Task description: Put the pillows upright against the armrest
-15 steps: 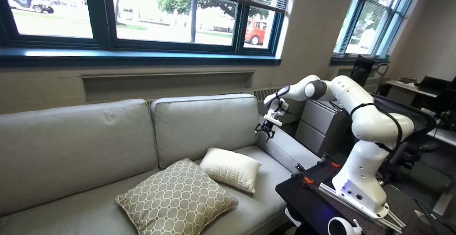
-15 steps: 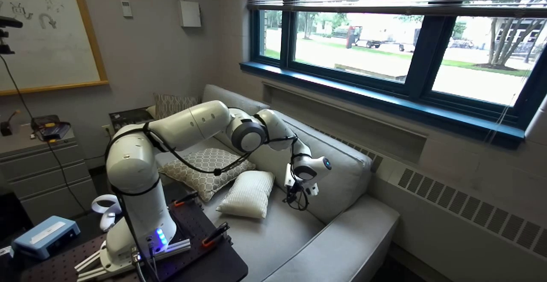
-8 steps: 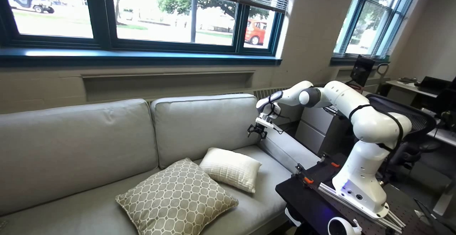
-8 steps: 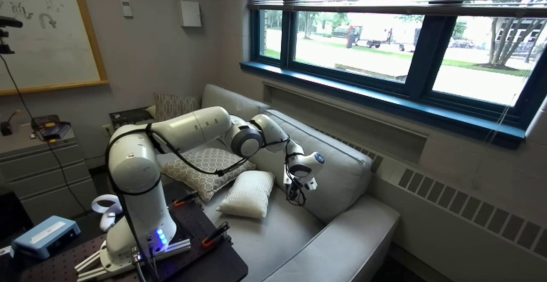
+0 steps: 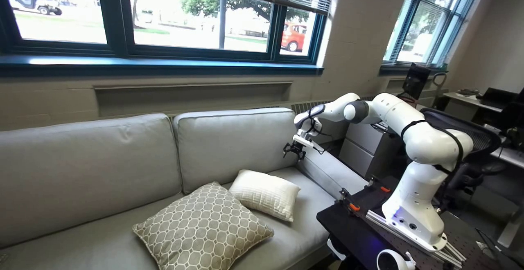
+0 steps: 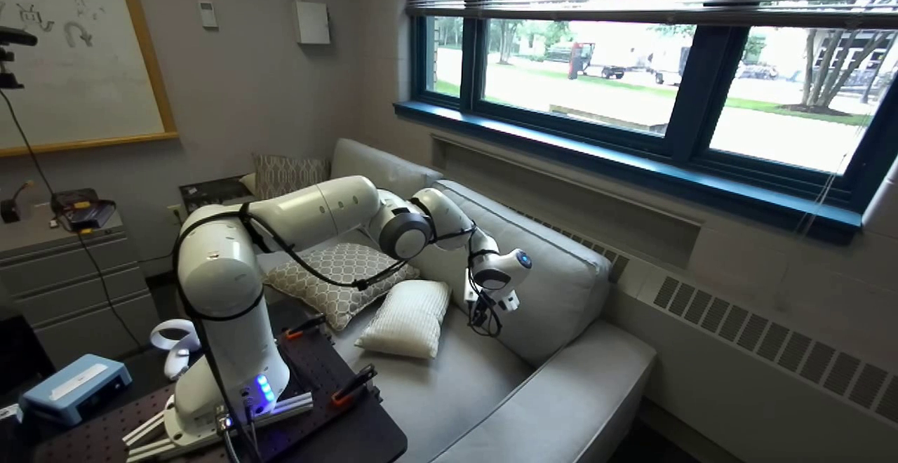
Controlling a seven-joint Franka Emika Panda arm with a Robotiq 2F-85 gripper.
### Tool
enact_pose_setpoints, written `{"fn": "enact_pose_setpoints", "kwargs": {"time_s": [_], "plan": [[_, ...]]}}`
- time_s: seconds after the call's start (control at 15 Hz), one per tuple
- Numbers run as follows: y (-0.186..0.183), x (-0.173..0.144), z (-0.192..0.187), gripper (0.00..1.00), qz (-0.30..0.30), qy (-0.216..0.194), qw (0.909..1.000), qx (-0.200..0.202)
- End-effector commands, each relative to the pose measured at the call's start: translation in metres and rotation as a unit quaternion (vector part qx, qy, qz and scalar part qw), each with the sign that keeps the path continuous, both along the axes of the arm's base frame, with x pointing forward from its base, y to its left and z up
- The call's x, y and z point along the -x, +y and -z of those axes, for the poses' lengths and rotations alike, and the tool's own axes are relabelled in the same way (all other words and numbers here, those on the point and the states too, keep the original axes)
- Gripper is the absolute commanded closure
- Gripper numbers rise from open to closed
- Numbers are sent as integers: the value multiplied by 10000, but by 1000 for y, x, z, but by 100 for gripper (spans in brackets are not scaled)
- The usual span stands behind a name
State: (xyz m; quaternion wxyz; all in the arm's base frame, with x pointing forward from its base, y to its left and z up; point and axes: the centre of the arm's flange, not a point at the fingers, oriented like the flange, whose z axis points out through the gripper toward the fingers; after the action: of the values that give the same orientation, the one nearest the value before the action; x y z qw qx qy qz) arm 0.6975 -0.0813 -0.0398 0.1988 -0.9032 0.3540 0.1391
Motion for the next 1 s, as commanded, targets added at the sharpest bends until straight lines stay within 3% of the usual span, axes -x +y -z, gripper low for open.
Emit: {"fn": "enact_pose_setpoints", "kwargs": {"time_s": [0.0, 0.33, 0.6, 0.93], "plan": [[46, -8, 52, 0, -340, 220, 9974, -591], [101, 54, 137, 0, -711, 956, 9892, -850], [103, 108, 147, 0, -637, 1143, 9873, -897], [115, 147, 149, 0, -413, 1106, 9845, -1294]]}}
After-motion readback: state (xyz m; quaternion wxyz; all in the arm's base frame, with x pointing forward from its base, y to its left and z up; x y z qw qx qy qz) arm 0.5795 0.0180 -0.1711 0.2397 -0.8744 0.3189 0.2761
